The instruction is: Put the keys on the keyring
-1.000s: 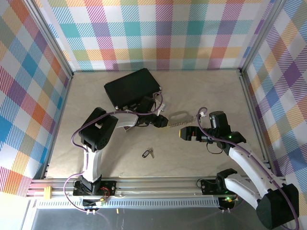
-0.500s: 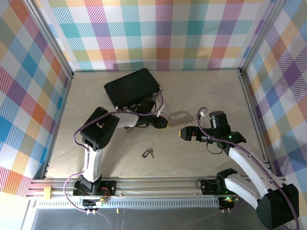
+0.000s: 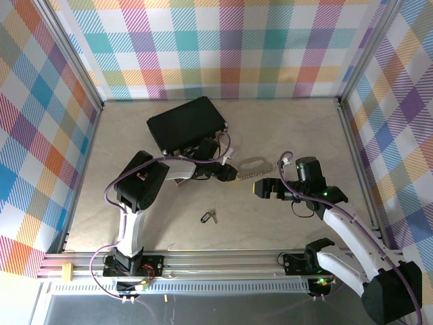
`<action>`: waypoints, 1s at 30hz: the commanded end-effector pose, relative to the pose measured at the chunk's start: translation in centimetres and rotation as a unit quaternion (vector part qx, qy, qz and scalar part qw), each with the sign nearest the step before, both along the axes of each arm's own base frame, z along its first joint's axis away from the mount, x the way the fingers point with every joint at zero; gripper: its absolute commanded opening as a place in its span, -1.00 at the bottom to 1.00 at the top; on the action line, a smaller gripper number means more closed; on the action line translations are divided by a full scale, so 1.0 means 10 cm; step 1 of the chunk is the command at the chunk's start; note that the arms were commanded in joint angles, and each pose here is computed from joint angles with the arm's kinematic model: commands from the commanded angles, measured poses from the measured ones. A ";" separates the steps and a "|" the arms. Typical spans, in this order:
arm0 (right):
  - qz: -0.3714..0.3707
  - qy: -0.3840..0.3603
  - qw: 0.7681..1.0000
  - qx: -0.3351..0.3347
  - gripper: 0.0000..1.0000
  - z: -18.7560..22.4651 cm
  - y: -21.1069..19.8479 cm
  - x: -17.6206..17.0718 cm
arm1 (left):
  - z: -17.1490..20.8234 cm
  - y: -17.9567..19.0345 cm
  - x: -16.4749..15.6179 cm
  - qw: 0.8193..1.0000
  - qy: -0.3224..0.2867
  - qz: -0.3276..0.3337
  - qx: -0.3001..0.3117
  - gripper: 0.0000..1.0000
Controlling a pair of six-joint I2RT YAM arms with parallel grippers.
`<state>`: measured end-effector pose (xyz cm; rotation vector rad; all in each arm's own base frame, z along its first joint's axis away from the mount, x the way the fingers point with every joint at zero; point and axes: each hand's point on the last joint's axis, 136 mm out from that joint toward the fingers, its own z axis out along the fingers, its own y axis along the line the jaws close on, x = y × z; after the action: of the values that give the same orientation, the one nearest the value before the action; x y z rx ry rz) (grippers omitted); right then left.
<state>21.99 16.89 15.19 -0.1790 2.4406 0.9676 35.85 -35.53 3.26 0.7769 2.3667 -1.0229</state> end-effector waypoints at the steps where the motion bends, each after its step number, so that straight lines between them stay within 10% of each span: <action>1: 0.008 -0.023 1.000 0.001 0.98 0.13 0.02 0.02 | 0.01 -0.05 0.06 1.000 -0.008 -0.011 -0.015 -0.56; 16: 0.012 -0.038 0.999 0.002 0.98 0.28 0.03 0.04 | 0.08 -0.05 0.03 1.000 -0.012 -0.012 -0.019 -1.00; 30: 0.009 -0.057 0.998 0.001 0.98 0.50 -0.02 -0.04 | 0.59 0.13 -0.21 0.996 -0.075 -0.023 0.036 -1.00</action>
<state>21.98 16.68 18.71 -0.2129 2.3687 0.9509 34.89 -34.71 7.58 0.8363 2.3022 -0.9459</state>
